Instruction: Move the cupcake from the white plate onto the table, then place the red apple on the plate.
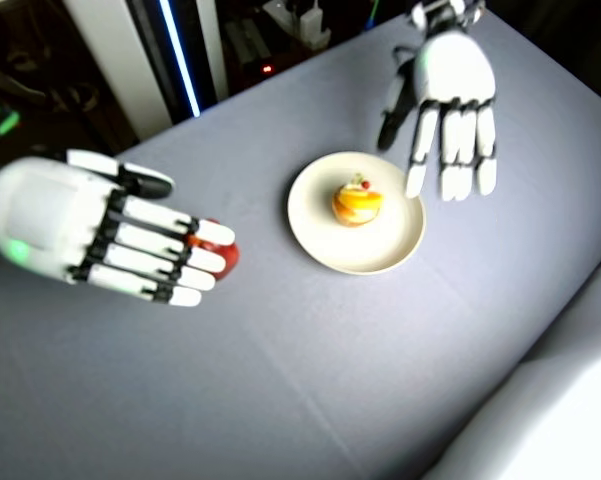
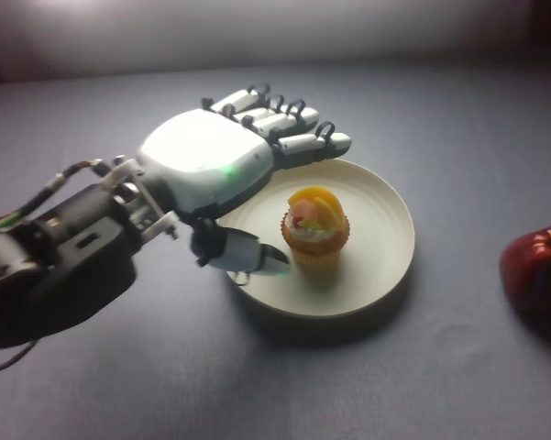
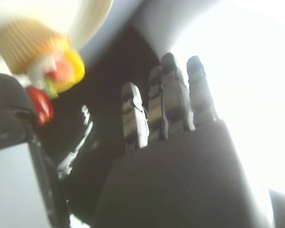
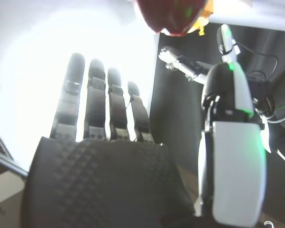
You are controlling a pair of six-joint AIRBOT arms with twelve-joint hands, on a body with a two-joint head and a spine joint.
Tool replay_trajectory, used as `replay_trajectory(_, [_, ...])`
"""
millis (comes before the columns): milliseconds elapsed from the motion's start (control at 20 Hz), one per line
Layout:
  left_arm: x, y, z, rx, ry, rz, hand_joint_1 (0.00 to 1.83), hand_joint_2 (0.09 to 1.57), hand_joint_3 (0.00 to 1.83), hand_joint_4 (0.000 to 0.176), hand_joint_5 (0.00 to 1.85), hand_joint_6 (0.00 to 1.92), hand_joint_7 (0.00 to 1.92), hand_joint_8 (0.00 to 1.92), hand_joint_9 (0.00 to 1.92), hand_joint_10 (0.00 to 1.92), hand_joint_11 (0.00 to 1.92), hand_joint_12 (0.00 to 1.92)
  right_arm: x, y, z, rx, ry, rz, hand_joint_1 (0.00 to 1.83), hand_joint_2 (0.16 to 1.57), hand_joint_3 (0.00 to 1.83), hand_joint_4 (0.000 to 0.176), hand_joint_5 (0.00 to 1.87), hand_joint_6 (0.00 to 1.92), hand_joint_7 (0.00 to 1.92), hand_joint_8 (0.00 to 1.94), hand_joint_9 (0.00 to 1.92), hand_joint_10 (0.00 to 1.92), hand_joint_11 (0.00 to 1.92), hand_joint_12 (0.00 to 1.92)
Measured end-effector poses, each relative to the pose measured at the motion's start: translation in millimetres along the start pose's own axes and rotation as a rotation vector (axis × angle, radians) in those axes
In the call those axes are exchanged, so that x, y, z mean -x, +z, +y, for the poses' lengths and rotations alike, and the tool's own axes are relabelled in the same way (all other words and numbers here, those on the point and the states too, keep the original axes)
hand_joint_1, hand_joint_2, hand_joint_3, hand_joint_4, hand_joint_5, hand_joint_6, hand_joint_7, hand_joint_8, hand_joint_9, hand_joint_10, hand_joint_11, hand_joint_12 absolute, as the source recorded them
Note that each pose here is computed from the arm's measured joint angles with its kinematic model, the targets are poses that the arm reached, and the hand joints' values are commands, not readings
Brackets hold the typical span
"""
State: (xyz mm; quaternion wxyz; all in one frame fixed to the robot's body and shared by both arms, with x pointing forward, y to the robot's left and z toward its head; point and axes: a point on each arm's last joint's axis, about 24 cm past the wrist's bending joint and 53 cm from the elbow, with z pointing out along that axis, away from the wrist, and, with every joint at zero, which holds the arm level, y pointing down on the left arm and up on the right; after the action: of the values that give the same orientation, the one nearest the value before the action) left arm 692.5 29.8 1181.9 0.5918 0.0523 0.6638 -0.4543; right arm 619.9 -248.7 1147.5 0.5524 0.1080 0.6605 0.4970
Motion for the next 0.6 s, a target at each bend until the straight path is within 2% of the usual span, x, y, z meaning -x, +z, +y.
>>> replay_trajectory(50, [-2.8,7.4,1.5,0.009,0.002,0.015,0.69,0.88,0.0,0.176,0.22,0.0,0.21,0.01,0.27,0.01,0.0,0.72,-0.2,0.1,-0.8,-0.002,-0.003,0.004,0.63,1.07,0.0,0.051,0.0,0.0,0.16,0.0,0.21,0.0,0.0,0.4])
replay_trajectory(100, [-3.6,9.5,1.0,0.007,0.004,0.016,0.69,0.88,0.0,0.176,0.22,0.0,0.21,0.01,0.27,0.01,0.0,0.72,-0.6,0.4,-0.3,0.0,-0.004,0.005,0.63,1.07,0.0,0.051,0.0,0.0,0.16,0.0,0.21,0.0,0.0,0.4])
replay_trajectory(150, [-3.6,15.5,-0.1,0.007,0.004,0.017,0.7,0.88,0.0,0.172,0.22,0.0,0.22,0.01,0.28,0.01,0.0,0.73,-2.4,0.7,0.5,0.004,-0.005,0.011,0.64,1.06,0.0,0.055,0.0,0.0,0.17,0.01,0.22,0.01,0.0,0.41])
replay_trajectory(200, [-3.9,19.8,-1.6,0.004,0.002,0.015,0.7,0.88,0.0,0.166,0.23,0.0,0.23,0.01,0.27,0.0,0.0,0.71,-3.8,1.8,1.4,0.009,-0.001,0.012,0.64,1.05,0.0,0.071,0.0,0.0,0.18,0.01,0.22,0.01,0.0,0.42])
replay_trajectory(250, [-7.5,22.3,-2.0,0.006,-0.001,0.025,0.69,0.89,0.0,0.161,0.24,0.01,0.24,0.01,0.27,0.0,0.0,0.7,-6.0,2.7,2.2,0.012,0.002,0.016,0.63,1.05,0.0,0.071,0.0,0.0,0.18,0.0,0.22,0.0,0.0,0.42])
replay_trajectory(300, [-11.8,24.6,-2.2,0.008,-0.003,0.036,0.73,0.89,0.0,0.138,0.27,0.01,0.25,0.01,0.27,0.0,0.0,0.67,-7.1,2.6,2.5,0.014,0.0,0.02,0.59,1.05,0.0,0.076,0.0,0.0,0.16,0.0,0.21,0.0,0.0,0.42])
replay_trajectory(350, [-14.9,25.4,-1.6,0.012,-0.007,0.046,0.75,0.88,0.0,0.129,0.3,0.0,0.28,0.0,0.29,0.0,0.0,0.72,-6.5,2.6,1.9,0.012,0.001,0.018,0.57,1.04,0.0,0.077,0.0,0.0,0.17,0.0,0.21,0.0,0.0,0.45])
replay_trajectory(400, [-18.7,26.5,-2.8,0.01,-0.004,0.055,0.8,0.86,0.0,0.111,0.34,0.0,0.32,0.0,0.35,0.0,0.04,0.84,-5.6,2.6,1.3,0.009,0.002,0.014,0.56,1.03,0.0,0.064,0.0,0.0,0.18,0.0,0.24,0.0,0.0,0.52])
replay_trajectory(500, [-22.8,30.2,-2.1,0.013,-0.004,0.064,0.83,0.86,0.0,0.054,0.41,0.0,0.36,0.0,0.38,0.0,0.03,0.96,-5.0,2.6,0.7,0.007,0.002,0.013,0.59,1.03,0.0,0.073,0.0,0.0,0.15,0.0,0.24,0.0,0.0,0.57])
replay_trajectory(600, [-27.9,32.9,1.7,0.025,-0.003,0.078,0.86,0.86,0.0,0.025,0.47,0.01,0.4,0.01,0.39,0.01,0.06,0.99,-5.8,2.6,0.6,0.006,0.001,0.016,0.57,1.04,0.0,0.093,0.0,0.0,0.14,0.0,0.24,0.0,0.0,0.57])
